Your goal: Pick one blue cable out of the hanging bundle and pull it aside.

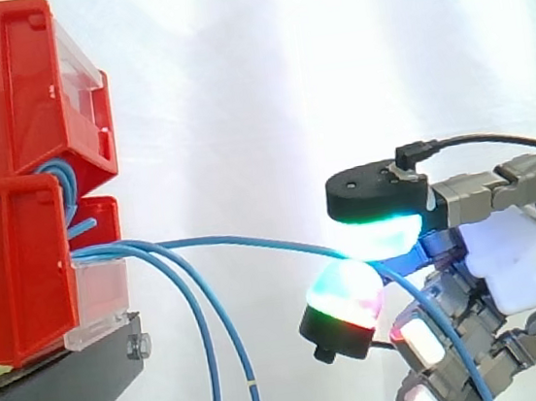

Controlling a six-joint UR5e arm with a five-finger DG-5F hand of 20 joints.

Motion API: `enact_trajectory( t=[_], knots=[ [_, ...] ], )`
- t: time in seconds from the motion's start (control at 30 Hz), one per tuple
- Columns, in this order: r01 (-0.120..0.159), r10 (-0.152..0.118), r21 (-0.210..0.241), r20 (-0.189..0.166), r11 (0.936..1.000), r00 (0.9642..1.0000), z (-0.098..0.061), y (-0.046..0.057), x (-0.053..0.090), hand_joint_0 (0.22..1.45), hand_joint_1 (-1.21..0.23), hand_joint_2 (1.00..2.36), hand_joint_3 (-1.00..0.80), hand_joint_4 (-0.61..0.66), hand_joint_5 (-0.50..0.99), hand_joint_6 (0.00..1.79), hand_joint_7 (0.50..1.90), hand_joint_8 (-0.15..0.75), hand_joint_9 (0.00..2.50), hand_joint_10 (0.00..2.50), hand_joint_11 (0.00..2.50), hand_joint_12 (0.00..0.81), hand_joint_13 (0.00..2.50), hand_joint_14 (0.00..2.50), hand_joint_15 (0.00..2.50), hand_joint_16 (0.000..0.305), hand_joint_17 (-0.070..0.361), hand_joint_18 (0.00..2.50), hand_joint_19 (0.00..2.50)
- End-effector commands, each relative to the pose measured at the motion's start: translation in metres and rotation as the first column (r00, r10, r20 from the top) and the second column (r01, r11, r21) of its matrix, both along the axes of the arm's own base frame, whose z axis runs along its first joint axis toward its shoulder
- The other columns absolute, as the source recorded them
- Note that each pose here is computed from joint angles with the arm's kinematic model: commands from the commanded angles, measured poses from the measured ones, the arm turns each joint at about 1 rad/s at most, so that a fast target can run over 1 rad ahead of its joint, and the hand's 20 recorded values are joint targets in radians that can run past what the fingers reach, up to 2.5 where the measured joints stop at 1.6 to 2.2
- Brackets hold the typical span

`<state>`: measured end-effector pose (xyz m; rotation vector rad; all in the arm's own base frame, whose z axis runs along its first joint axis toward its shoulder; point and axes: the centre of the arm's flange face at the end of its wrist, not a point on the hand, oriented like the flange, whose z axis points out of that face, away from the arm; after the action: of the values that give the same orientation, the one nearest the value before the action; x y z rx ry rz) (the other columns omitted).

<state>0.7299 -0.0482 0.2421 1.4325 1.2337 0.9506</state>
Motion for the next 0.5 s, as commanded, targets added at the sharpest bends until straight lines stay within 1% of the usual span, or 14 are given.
enact_trajectory(
  t=[0.0, 0.03, 0.07, 0.47],
  knots=[
    [0.0, 0.0, 0.0, 0.0, 1.0, 1.0, 0.0, 0.0001, 0.0, 0.51, -0.82, 1.35, 0.06, -0.12, -0.03, 0.87, 1.06, 0.266, 1.2, 0.02, 0.47, 0.469, 0.93, 0.02, 0.52, 0.073, 0.165, 0.68, 0.53],
    [0.001, -0.001, 0.0, 0.0, 1.0, 1.0, 0.0, -0.001, 0.0, 0.51, -0.82, 1.35, 0.06, -0.12, -0.03, 0.87, 1.06, 0.264, 1.2, 0.02, 0.46, 0.469, 0.93, 0.02, 0.53, 0.073, 0.165, 0.68, 0.52],
    [0.0, 0.0, 0.0, 0.0, 1.0, 1.0, 0.0, 0.0001, 0.0, 0.51, -0.82, 1.34, 0.06, -0.12, -0.03, 0.87, 1.07, 0.268, 1.2, 0.02, 0.47, 0.471, 0.93, 0.02, 0.52, 0.073, 0.164, 0.68, 0.53],
    [0.0, 0.0, 0.0, 0.0, 1.0, 1.0, 0.0, 0.0001, 0.0, 0.51, -0.82, 1.34, 0.06, -0.12, -0.03, 0.87, 1.06, 0.264, 1.2, 0.02, 0.47, 0.469, 0.92, 0.02, 0.53, 0.073, 0.165, 0.68, 0.53]
  ],
)
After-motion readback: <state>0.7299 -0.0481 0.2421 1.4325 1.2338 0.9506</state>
